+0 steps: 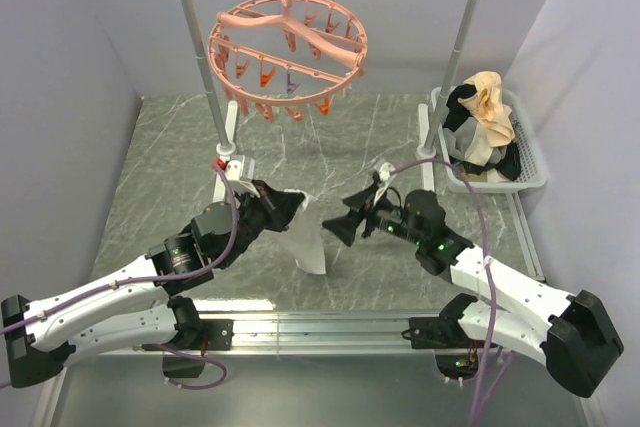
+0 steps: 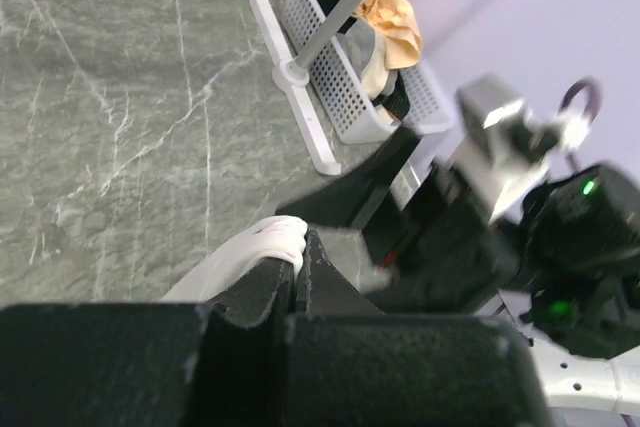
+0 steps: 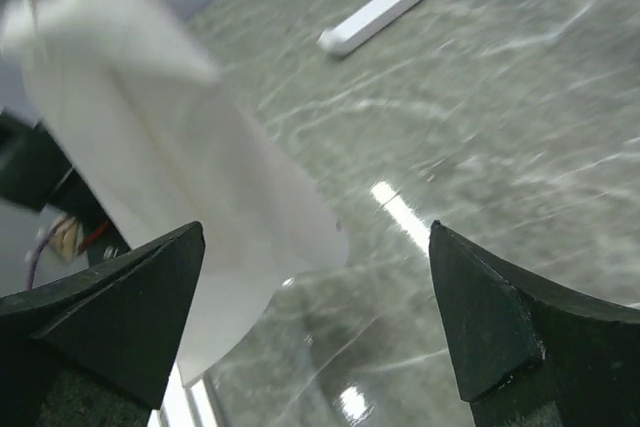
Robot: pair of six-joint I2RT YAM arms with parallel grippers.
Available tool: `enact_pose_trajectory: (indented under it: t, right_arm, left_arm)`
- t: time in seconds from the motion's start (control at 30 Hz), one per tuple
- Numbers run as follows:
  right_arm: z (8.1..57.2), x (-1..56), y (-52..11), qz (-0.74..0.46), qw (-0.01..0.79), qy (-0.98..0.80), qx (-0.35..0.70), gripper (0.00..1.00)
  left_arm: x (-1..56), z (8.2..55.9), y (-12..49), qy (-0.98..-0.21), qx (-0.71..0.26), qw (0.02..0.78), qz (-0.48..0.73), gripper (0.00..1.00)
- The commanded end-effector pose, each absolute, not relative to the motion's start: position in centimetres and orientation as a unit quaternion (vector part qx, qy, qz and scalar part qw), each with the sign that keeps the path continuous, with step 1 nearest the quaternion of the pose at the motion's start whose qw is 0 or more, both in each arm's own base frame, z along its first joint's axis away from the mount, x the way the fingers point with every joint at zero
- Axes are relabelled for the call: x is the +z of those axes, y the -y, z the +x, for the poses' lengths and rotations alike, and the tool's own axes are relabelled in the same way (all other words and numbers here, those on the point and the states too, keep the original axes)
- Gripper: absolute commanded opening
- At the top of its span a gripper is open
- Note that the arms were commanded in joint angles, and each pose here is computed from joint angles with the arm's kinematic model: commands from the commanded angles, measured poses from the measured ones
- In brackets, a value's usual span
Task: Remove the underwear clipped to the hanger
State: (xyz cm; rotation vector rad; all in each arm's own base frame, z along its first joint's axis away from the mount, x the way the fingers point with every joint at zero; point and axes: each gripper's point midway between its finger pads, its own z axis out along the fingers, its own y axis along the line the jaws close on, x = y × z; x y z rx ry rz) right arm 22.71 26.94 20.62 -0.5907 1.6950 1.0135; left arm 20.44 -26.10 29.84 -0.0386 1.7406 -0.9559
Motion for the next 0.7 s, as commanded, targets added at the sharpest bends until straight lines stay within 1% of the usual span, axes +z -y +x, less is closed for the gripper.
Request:
enact_pose_trajectory:
  t: [0.0, 0.13, 0.2, 0.3, 0.33, 0.47, 0.67]
  right_arm:
    - [20.2, 23.0, -28.2, -0.27, 0.541, -0.651, 0.459, 1.0]
    - [18.5, 23.0, -29.4, -0.282, 0.539, -0.637, 0.473, 1.0]
    - [17.7, 23.4, -30.4, -0.287, 0.533, -0.63, 0.486, 1.0]
    - [18.2, 24.0, -31.4, -0.266, 0.554, -0.634, 0.469, 1.0]
    - [19.4, 24.1, -31.1, -0.239, 0.573, -0.643, 0.448, 1.0]
    - [21.2, 24.8, -30.7, -0.188, 0.612, -0.646, 0.416, 1.0]
    - [23.3, 24.0, -30.0, -0.114, 0.642, -0.664, 0.366, 1.0]
  left_arm:
    - [33.0, 20.3, 26.4, -0.713, -0.425, 0.557, -0.016, 0.0]
    - [32.9, 20.1, 27.4, -0.716, -0.436, 0.545, -0.006, 0.01]
    - [33.6, 20.0, 28.1, -0.708, -0.452, 0.543, -0.004, 0.0]
    - [34.1, 19.8, 29.0, -0.707, -0.465, 0.533, 0.001, 0.0]
    - [34.9, 19.6, 29.2, -0.699, -0.478, 0.531, 0.001, 0.0]
    - [36.2, 18.8, 29.9, -0.686, -0.511, 0.518, 0.009, 0.0]
    - [37.9, 17.8, 30.0, -0.669, -0.545, 0.506, 0.009, 0.0]
